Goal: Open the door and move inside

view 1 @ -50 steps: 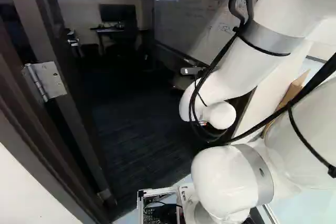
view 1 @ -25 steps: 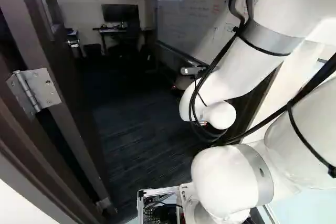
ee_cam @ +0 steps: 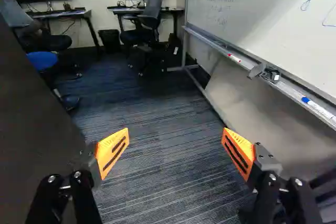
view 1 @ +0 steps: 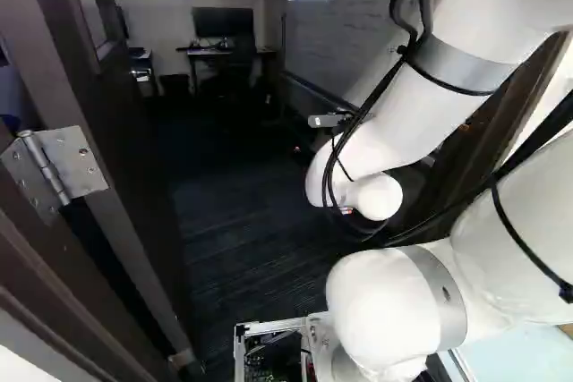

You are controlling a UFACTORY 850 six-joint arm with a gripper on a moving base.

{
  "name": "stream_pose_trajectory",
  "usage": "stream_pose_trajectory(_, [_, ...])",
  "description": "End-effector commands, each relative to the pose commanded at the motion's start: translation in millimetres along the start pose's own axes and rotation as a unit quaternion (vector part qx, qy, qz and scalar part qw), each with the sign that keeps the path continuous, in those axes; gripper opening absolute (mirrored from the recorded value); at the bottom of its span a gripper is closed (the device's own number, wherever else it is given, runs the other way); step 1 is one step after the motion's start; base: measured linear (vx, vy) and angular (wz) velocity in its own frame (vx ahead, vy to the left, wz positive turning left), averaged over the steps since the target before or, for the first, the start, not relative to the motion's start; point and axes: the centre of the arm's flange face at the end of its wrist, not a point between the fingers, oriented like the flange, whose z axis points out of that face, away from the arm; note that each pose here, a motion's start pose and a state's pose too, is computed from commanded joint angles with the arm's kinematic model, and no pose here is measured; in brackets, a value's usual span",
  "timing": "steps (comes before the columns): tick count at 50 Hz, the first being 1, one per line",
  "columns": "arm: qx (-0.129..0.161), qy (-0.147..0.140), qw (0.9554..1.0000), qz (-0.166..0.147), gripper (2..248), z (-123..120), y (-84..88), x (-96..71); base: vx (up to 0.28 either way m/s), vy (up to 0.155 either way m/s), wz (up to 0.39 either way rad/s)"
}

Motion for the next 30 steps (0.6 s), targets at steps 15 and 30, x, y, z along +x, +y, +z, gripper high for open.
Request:
stream_pose_trajectory(15, [0.0, 0.0, 1.0, 0.0, 247, 0.0, 0.0, 0.0, 0.138, 0.019, 0.164])
stream_pose_trajectory(30, [0.0, 0.0, 1.0, 0.0, 247, 0.0, 0.0, 0.0, 0.136, 0.007, 0.203])
